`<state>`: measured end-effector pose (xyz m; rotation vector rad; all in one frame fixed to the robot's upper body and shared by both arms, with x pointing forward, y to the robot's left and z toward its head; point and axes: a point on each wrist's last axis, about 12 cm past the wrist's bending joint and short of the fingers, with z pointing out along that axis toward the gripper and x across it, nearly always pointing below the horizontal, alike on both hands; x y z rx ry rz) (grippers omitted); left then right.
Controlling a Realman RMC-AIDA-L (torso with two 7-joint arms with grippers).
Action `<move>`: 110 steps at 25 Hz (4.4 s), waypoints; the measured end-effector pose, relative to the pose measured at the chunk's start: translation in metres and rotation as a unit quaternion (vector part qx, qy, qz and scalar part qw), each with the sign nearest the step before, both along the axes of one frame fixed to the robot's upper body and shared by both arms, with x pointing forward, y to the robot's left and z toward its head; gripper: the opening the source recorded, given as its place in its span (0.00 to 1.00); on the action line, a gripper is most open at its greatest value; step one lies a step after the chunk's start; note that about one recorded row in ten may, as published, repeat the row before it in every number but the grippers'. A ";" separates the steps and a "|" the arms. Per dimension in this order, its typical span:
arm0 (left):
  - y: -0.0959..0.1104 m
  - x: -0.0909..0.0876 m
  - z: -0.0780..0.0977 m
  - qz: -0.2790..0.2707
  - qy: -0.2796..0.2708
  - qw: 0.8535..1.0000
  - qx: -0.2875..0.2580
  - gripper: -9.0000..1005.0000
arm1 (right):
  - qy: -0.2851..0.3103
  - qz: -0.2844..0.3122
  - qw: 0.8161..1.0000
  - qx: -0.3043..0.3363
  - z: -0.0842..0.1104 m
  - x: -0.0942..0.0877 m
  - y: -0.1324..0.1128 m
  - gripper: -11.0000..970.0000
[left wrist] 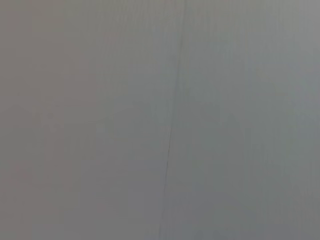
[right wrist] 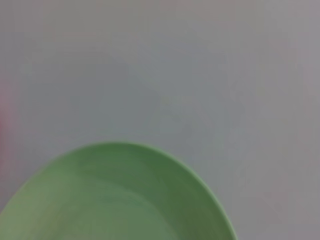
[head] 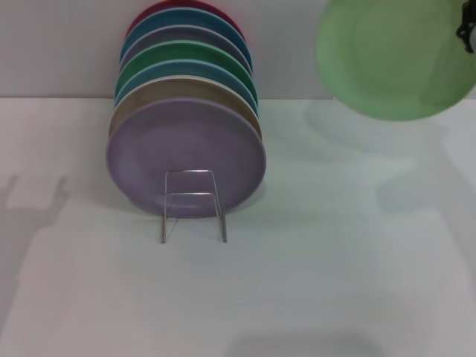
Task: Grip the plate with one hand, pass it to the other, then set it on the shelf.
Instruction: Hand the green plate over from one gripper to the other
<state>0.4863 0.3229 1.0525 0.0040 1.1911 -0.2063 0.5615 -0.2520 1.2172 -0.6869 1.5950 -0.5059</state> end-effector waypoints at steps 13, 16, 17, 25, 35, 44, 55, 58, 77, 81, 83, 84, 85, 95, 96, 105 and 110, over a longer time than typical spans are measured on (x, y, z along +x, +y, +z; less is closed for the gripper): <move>-0.001 0.001 -0.002 0.002 0.007 1.000 -0.001 0.87 | -0.125 0.055 0.990 0.017 -0.025 -0.010 -0.002 0.03; -0.001 0.001 -0.002 0.002 0.008 1.000 -0.002 0.87 | -0.141 0.064 0.987 0.032 -0.035 -0.016 -0.002 0.03; -0.001 0.001 -0.002 0.002 0.009 1.000 -0.002 0.87 | -0.149 0.068 0.986 0.037 -0.039 -0.019 -0.001 0.03; -0.001 0.002 -0.002 0.002 0.011 1.000 -0.002 0.87 | -0.208 0.077 0.970 0.096 -0.057 -0.042 -0.007 0.03; -0.003 0.005 -0.003 0.001 0.018 1.000 -0.003 0.87 | -0.219 0.140 0.949 0.179 -0.091 -0.069 0.014 0.03; -0.006 0.001 -0.002 -0.006 0.008 1.000 -0.004 0.87 | -0.190 0.195 0.932 0.237 -0.108 -0.088 0.042 0.03; -0.010 -0.010 -0.002 -0.029 -0.007 1.000 0.000 0.87 | -0.173 0.210 0.930 0.246 -0.117 -0.095 0.050 0.03; -0.010 -0.011 -0.002 -0.030 -0.007 1.000 -0.001 0.87 | -0.172 0.211 0.930 0.247 -0.117 -0.095 0.050 0.03; -0.011 -0.034 0.002 -0.067 -0.044 0.996 -0.026 0.87 | -0.147 0.252 0.914 0.281 -0.121 -0.082 0.061 0.03; -0.015 -0.037 0.003 -0.089 -0.054 0.994 -0.022 0.87 | -0.149 0.263 0.912 0.277 -0.123 -0.078 0.062 0.03; -0.017 -0.040 0.003 -0.101 -0.056 0.993 -0.021 0.87 | -0.149 0.265 0.912 0.277 -0.123 -0.078 0.063 0.03; -0.018 -0.041 0.003 -0.106 -0.056 0.993 -0.020 0.87 | -0.149 0.266 0.911 0.277 -0.123 -0.078 0.063 0.03; -0.020 -0.043 0.002 -0.112 -0.055 0.992 -0.019 0.87 | -0.149 0.266 0.911 0.277 -0.122 -0.078 0.063 0.03; -0.026 -0.064 -0.005 -0.153 -0.040 0.987 -0.021 0.87 | -0.144 0.256 0.913 0.283 -0.126 -0.085 0.057 0.03; -0.025 -0.066 -0.005 -0.155 -0.042 0.987 -0.026 0.87 | -0.142 0.255 0.912 0.287 -0.126 -0.086 0.056 0.03; -0.031 -0.083 -0.008 -0.191 -0.039 0.980 -0.037 0.87 | -0.122 0.253 0.915 0.290 -0.143 -0.099 0.050 0.03; -0.038 -0.085 -0.010 -0.208 -0.035 0.977 -0.032 0.87 | -0.099 0.245 0.922 0.284 -0.156 -0.106 0.045 0.03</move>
